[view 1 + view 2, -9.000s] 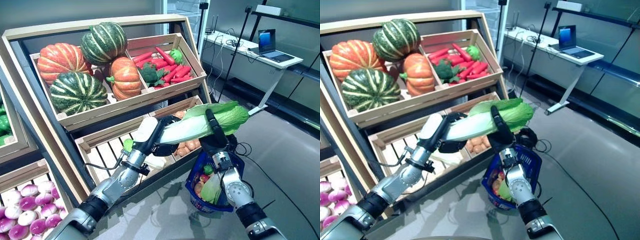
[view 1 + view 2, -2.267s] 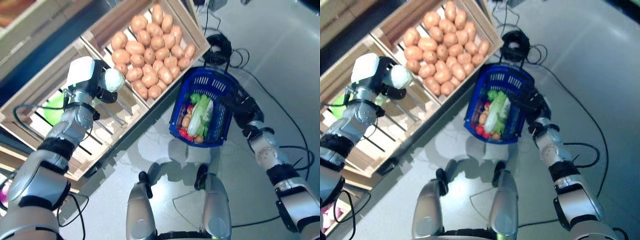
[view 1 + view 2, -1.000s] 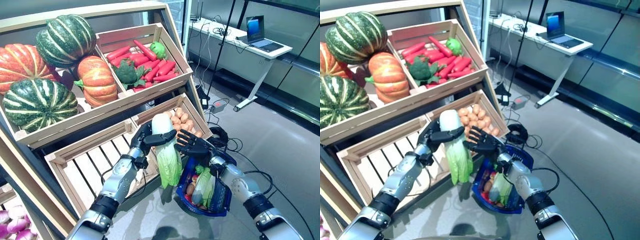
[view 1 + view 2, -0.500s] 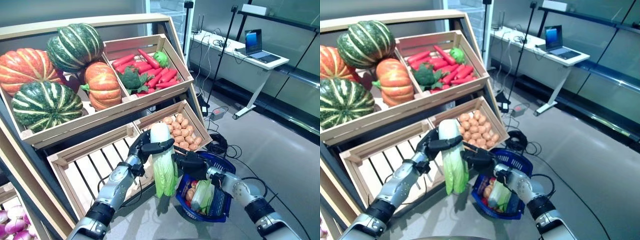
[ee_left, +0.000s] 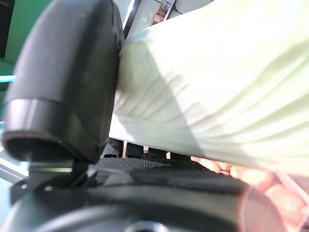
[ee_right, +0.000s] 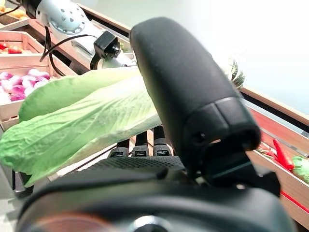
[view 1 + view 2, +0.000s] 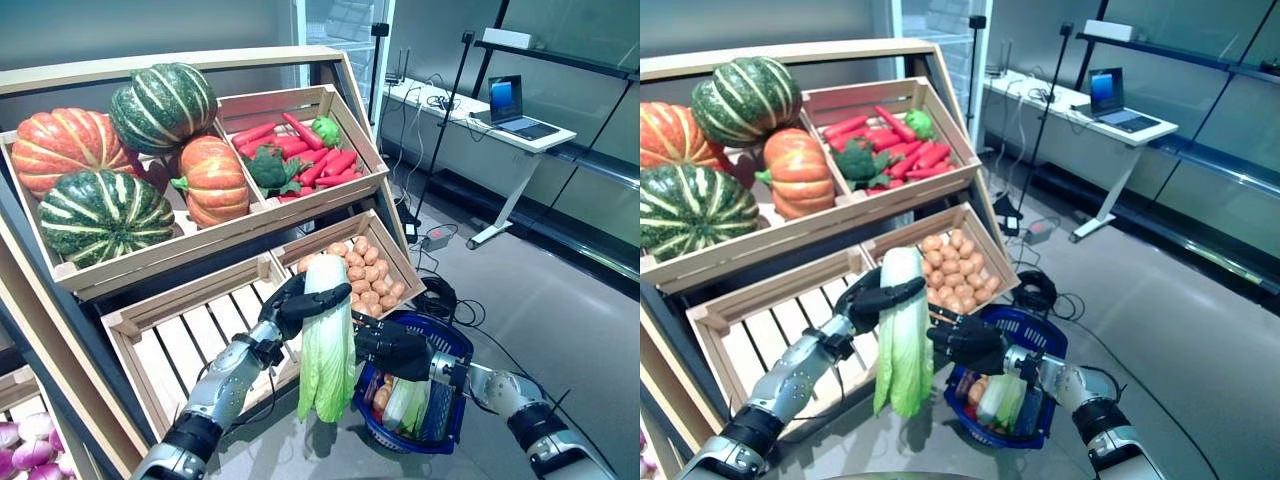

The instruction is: Put vegetables into the basket

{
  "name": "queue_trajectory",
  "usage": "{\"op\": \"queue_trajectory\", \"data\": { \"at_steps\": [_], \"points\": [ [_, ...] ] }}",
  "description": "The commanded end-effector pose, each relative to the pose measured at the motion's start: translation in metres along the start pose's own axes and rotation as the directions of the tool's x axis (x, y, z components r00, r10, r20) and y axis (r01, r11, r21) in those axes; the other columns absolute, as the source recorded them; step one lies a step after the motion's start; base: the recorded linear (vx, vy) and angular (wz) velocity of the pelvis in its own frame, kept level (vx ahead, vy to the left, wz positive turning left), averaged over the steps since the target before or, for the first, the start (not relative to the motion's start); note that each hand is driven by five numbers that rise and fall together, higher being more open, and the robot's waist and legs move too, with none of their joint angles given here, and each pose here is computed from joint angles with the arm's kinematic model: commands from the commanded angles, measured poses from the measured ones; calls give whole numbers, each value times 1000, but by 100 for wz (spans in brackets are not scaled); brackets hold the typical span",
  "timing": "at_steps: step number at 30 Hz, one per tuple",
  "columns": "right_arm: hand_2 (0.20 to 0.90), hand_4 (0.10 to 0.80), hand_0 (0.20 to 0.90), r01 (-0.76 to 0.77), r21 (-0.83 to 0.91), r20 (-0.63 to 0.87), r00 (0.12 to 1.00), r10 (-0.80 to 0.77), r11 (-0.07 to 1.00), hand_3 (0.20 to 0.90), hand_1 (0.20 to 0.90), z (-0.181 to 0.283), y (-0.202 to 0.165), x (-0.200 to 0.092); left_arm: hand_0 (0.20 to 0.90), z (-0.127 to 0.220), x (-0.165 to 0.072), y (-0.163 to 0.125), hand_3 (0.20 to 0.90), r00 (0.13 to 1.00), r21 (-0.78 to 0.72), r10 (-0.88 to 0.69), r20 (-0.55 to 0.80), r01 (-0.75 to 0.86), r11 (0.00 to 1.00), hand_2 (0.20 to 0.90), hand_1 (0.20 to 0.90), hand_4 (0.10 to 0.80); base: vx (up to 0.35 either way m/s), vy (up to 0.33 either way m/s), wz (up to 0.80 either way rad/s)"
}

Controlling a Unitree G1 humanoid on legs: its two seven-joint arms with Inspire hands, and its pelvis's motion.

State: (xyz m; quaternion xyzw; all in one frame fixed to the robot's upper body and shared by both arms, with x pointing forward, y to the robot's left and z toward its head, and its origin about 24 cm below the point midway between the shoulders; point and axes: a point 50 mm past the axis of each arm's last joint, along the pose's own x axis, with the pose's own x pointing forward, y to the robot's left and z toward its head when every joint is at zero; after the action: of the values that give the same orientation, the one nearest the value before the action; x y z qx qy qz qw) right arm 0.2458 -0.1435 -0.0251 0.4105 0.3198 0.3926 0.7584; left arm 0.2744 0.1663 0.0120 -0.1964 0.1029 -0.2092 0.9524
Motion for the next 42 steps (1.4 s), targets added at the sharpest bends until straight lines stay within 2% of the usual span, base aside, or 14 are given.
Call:
{"op": "queue_trajectory", "data": {
  "at_steps": [1,4,9,12,14,15,17,18,20,29,38,42],
  "points": [
    [900,800,900,-814,125,97,578,810,567,900,900,-1,128,78,300,55,53,-58,300,939,-44,-190,287,211,977,300,300,400,0,0,0],
    [900,800,900,-814,98,99,580,808,572,900,900,2,126,77,300,53,54,-54,300,942,-60,-179,283,204,977,300,300,400,0,0,0],
    [900,800,900,-774,49,42,633,773,632,900,900,2,121,79,300,51,54,-54,300,945,-34,-169,281,186,982,300,300,400,0,0,0],
    [900,800,900,-654,-31,-42,757,653,756,900,900,0,101,78,300,55,54,-57,300,937,9,-189,295,195,981,300,300,400,0,0,0],
    [900,800,900,-599,-66,-73,800,595,798,900,900,0,91,76,300,57,53,-59,300,931,24,-203,304,206,978,300,300,400,0,0,0],
    [900,800,900,-516,-114,-123,855,504,849,900,900,-1,74,71,300,63,53,-65,300,919,46,-231,319,228,972,300,300,400,0,0,0],
    [900,800,900,-503,-119,-128,863,489,856,900,900,-1,72,70,300,64,53,-66,300,917,48,-234,323,231,972,300,300,400,0,0,0],
    [900,800,900,-425,-133,-148,902,406,895,900,900,-2,58,66,300,72,52,-74,300,900,57,-263,347,259,964,300,300,400,0,0,0],
    [900,800,900,-366,-128,-160,925,345,922,900,900,-4,48,64,300,76,51,-79,300,887,51,-287,363,289,956,300,300,400,0,0,0],
    [900,800,900,-179,-132,-208,967,149,975,900,900,-14,18,63,300,87,51,-108,300,833,12,-386,395,416,909,300,300,400,0,0,0],
    [900,800,900,-138,-107,-245,964,108,985,900,900,-21,18,75,300,88,51,-129,300,794,-13,-449,409,498,867,300,300,400,0,0,0],
    [900,800,900,-162,-76,-189,971,145,984,900,900,-18,24,83,300,90,52,-139,300,781,-16,-474,407,525,851,300,300,400,0,0,0]
  ]
}}
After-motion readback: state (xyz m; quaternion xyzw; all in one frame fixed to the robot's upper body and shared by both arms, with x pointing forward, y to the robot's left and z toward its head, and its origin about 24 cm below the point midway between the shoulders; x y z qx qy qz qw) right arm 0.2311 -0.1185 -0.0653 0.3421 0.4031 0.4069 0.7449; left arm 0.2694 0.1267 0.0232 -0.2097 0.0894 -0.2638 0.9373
